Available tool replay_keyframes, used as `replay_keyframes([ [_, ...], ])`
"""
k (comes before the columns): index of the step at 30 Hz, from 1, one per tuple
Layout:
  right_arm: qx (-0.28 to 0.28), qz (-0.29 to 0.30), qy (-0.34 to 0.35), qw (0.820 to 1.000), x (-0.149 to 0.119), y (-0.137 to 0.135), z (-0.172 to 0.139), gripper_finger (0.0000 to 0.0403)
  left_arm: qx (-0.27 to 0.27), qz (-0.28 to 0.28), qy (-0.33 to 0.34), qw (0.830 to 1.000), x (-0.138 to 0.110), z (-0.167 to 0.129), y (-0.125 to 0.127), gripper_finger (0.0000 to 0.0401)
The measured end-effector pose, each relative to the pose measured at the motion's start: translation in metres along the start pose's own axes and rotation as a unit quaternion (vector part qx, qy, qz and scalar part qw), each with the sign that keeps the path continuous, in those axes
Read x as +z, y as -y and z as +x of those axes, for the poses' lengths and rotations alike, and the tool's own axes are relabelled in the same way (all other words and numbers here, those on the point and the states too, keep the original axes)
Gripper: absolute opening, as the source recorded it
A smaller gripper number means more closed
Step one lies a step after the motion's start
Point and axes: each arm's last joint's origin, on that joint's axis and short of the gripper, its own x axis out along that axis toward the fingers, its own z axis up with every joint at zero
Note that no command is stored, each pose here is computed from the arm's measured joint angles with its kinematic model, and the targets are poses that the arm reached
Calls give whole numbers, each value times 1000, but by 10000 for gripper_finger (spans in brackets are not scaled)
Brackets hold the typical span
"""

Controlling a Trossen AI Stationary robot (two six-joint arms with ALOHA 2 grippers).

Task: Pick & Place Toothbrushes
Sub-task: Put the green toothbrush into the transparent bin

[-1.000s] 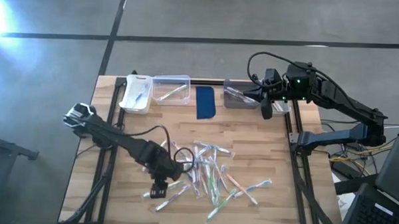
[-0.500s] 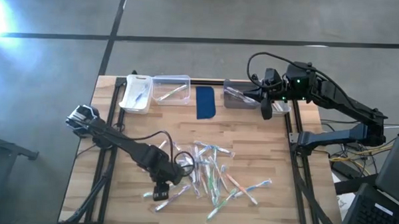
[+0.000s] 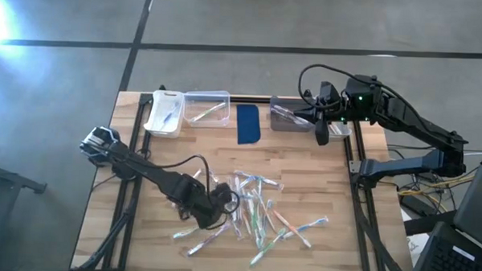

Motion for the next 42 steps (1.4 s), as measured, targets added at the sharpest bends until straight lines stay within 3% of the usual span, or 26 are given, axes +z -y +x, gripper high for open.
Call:
replay_keyframes([
  [2,0,-11,0,1000,0,0,0,8,15,87,-3,996,1,0,-2,206],
  [4,0,-25,0,1000,0,0,0,8,23,138,-1,990,2,-1,-3,206],
  [10,0,-83,-1,997,0,0,0,8,18,190,1,982,7,-4,2,206],
  [15,0,-93,-1,996,0,0,0,8,-62,273,-7,960,-6,-19,26,206],
  [20,0,-75,-1,997,0,0,0,8,-87,320,42,943,-10,-30,41,202],
  [25,0,-75,-1,997,0,0,0,8,-61,354,58,931,-6,-27,43,202],
  [32,0,-75,-1,997,0,0,0,8,-25,420,102,902,2,-15,43,202],
  [42,0,-73,-1,997,0,0,0,8,-20,443,135,886,11,2,58,202],
])
